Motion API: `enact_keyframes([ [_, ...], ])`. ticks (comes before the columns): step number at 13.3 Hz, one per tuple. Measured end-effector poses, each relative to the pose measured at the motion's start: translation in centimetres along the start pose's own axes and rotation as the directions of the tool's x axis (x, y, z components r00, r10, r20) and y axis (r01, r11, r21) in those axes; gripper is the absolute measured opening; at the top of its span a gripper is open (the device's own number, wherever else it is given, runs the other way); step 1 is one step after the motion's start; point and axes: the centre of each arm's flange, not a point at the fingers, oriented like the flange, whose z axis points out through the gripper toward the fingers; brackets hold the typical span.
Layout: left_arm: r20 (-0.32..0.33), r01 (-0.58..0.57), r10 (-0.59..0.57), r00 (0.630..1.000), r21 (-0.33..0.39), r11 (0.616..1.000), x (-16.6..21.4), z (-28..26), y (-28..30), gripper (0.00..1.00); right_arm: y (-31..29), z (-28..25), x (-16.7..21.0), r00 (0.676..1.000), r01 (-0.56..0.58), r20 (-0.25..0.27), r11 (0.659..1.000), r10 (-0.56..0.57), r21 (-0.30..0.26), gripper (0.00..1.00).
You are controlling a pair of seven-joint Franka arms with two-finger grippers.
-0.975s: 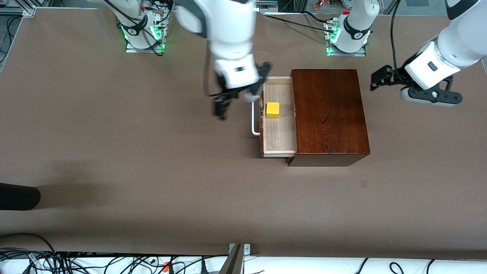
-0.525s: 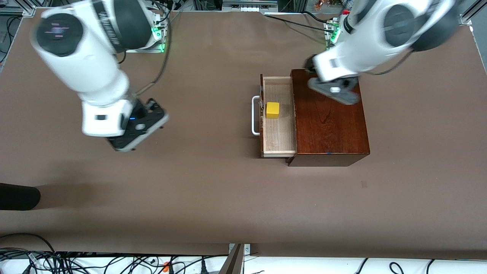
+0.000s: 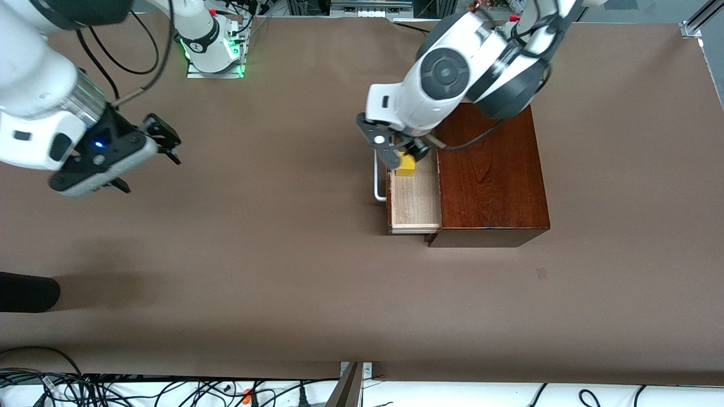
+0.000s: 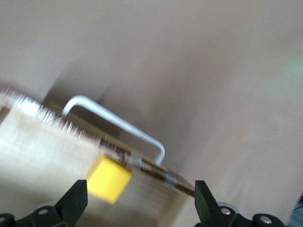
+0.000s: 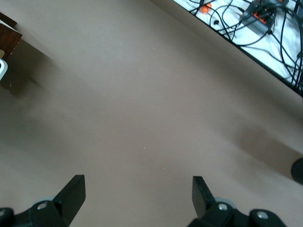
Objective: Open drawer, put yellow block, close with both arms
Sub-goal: 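Withdraw the right gripper while the left gripper reaches the drawer front, then push the drawer shut into the box with the left gripper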
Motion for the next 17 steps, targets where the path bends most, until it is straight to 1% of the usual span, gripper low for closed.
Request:
enact_keyframes([
  [1,-0.017,-0.110,0.110,0.994,0.007,0.994,1.1,2.0,-0.1,1.00,0.6,0.0,-0.8,0.999,-0.038,-0.002,0.999,0.038,0.024,1.00],
  [2,-0.035,-0.211,0.212,0.977,0.019,0.977,2.2,3.9,-0.2,1.00,1.3,0.4,-1.6,0.997,-0.077,-0.004,0.996,0.078,0.044,1.00],
  [3,-0.049,-0.302,0.303,0.952,0.033,0.953,3.1,5.8,-0.1,1.00,2.0,1.0,-2.4,0.993,-0.116,-0.009,0.992,0.117,0.054,1.00],
  [4,-0.054,-0.375,0.378,0.924,0.045,0.926,3.9,7.4,0.1,1.00,2.6,2.0,-3.2,0.985,-0.171,-0.009,0.984,0.172,0.058,1.00],
  [6,-0.036,-0.465,0.468,0.883,0.069,0.883,4.8,10.0,0.8,1.00,3.0,4.1,-4.8,0.957,-0.290,0.019,0.955,0.289,0.065,1.00],
  [8,0.013,-0.514,0.516,0.857,0.097,0.852,4.9,12.3,1.7,1.00,2.9,4.7,-5.4,0.920,-0.393,0.041,0.917,0.391,0.065,1.00],
  [9,0.038,-0.532,0.532,0.846,0.108,0.840,4.8,13.4,2.0,1.00,3.0,4.6,-5.4,0.908,-0.420,0.039,0.905,0.418,0.063,1.00],
  [11,0.095,-0.561,0.553,0.827,0.118,0.819,4.0,15.3,1.8,1.00,3.2,4.2,-5.5,0.901,-0.434,0.032,0.899,0.433,0.056,1.00],
  [13,0.150,-0.583,0.565,0.811,0.126,0.803,3.2,16.4,1.3,1.00,3.7,3.9,-5.6,0.900,-0.435,0.025,0.900,0.434,0.033,1.00],
  [15,0.151,-0.584,0.566,0.810,0.128,0.802,3.2,16.5,1.3,1.00,3.9,3.9,-5.7,0.900,-0.436,0.024,0.900,0.435,0.022,1.00],
  [17,0.160,-0.576,0.557,0.815,0.118,0.809,3.0,16.3,0.9,1.00,4.3,3.8,-5.9,0.897,-0.442,0.023,0.897,0.441,0.017,1.00],
])
